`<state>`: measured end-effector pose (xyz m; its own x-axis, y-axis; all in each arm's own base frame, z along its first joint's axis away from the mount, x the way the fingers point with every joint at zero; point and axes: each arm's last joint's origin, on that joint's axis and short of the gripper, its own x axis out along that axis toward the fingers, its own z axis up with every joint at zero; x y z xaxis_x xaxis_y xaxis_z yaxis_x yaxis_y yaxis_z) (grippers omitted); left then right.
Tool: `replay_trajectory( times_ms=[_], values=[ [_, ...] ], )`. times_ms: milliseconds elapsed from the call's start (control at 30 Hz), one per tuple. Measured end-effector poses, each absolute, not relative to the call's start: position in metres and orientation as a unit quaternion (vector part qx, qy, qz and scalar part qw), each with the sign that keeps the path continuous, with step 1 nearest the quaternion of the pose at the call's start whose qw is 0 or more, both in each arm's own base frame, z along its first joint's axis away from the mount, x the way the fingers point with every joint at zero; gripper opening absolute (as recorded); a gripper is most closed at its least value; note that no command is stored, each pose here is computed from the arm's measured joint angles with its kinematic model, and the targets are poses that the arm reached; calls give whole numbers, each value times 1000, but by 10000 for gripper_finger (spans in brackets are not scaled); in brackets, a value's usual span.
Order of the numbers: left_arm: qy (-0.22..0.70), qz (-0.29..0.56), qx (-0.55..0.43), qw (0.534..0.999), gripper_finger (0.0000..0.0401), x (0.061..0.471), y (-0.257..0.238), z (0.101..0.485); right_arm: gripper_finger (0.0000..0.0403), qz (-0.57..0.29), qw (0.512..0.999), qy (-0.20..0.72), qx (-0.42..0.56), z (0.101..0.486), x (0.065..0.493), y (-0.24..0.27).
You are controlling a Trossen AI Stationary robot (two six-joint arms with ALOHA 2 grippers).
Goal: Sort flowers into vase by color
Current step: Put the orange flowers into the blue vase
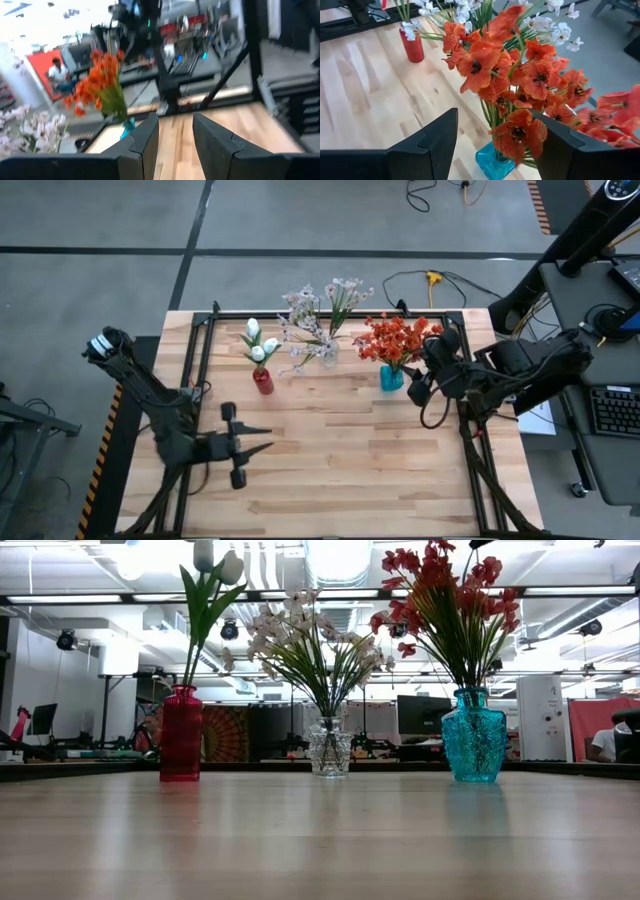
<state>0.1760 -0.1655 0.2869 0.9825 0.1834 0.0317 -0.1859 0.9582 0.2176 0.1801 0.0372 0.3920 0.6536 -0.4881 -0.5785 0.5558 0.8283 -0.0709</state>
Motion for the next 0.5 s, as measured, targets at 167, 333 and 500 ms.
replay_trajectory(
  times_ms=[167, 333, 500],
  values=[
    [66, 110, 115, 985, 105, 205, -154, 291, 219, -269, 909, 312, 67, 401, 175, 37],
    [94, 110, 121, 982, 121, 231, -137, 302, 241, -265, 911, 307, 72, 411, 171, 35],
    [106, 150, 171, 968, 158, 250, -119, 305, 256, -261, 915, 299, 74, 421, 167, 34]
  ],
)
